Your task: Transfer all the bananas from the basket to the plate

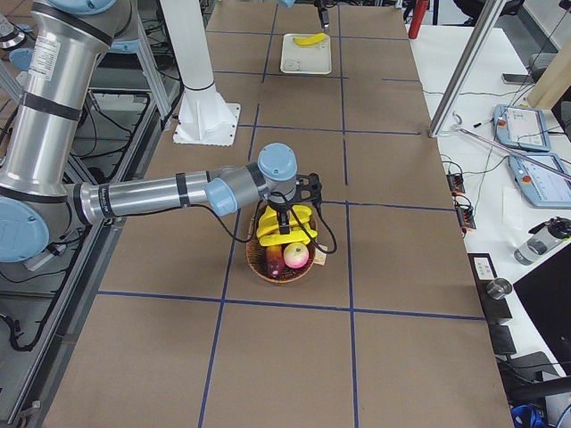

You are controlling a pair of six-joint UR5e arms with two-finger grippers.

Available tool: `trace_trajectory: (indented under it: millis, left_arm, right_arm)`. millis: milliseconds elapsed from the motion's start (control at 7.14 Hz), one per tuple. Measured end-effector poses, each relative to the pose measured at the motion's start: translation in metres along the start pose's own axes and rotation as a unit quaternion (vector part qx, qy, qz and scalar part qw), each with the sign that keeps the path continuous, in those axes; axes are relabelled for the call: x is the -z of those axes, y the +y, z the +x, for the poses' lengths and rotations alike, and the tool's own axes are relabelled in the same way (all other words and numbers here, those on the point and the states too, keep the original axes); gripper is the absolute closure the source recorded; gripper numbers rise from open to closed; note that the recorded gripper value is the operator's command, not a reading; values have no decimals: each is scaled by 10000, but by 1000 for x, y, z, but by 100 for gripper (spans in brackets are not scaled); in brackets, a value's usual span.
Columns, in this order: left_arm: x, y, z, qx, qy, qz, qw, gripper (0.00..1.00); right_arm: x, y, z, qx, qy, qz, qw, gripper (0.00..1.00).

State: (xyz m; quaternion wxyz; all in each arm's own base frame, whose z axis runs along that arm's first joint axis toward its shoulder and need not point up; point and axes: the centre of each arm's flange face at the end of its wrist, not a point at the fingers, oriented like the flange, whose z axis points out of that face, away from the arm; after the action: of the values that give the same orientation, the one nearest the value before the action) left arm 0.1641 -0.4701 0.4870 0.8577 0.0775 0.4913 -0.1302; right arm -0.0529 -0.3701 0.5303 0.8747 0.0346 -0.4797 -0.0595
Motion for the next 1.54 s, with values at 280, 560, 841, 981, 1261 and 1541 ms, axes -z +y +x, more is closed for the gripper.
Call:
trace_trajectory:
  millis: [280, 560, 841, 981, 1261, 1541]
  left_arm:
    - [-5, 6, 8, 51, 23, -53, 10000, 0]
    - [-7, 10, 13, 70, 41, -80, 9999, 1]
    - [-11, 13, 16, 49, 38, -113, 9999, 0]
    - [-14, 15, 18, 31, 36, -141, 9999, 1]
    - [-17, 16, 19, 19, 29, -163, 9999, 1]
    - [-19, 16, 18, 22, 18, -174, 9998, 1]
  right_arm:
    - [-19, 7, 25, 1, -103, -258, 9996, 1]
    - [-39, 11, 45, 80, -114, -484, 9987, 1]
    - [-59, 12, 51, 184, -118, -717, 9972, 1]
    - [-67, 10, 49, 232, -122, -802, 9964, 1]
    - [-83, 0, 47, 290, -123, -919, 9953, 9]
    - [-91, -6, 49, 289, -120, -979, 9947, 24]
